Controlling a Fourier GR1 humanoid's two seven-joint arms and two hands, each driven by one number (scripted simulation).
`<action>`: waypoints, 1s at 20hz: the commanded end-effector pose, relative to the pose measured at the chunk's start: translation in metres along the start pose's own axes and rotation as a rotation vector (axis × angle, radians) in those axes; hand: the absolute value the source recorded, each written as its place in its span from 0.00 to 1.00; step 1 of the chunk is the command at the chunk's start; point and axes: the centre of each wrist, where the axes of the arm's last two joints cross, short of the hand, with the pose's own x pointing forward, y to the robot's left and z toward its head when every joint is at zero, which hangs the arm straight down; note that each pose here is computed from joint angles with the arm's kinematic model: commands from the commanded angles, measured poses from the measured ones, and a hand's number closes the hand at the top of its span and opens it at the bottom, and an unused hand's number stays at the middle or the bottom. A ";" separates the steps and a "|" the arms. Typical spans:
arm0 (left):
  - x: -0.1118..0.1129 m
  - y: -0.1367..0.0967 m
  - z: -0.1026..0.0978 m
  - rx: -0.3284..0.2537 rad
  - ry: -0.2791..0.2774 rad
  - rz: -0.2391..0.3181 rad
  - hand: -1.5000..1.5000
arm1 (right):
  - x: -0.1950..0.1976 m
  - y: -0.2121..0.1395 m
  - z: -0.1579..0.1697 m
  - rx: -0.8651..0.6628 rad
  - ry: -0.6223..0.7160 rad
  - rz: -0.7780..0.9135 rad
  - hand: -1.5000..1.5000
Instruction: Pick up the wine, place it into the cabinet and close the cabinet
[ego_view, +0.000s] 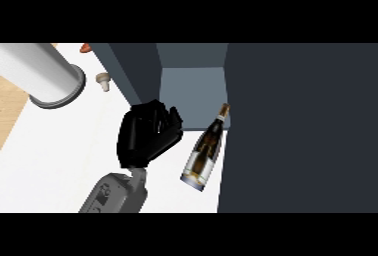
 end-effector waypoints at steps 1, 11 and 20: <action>0.004 -0.015 -0.017 0.028 0.022 -0.037 1.00 | 0.041 -0.001 0.022 0.024 -0.064 -0.076 0.00; -0.051 -0.012 -0.017 0.071 0.053 -0.119 1.00 | 0.034 0.000 0.024 0.041 -0.061 -0.078 0.00; -0.072 -0.010 -0.033 0.124 0.085 -0.106 1.00 | 0.041 -0.006 0.030 0.066 -0.064 -0.062 0.00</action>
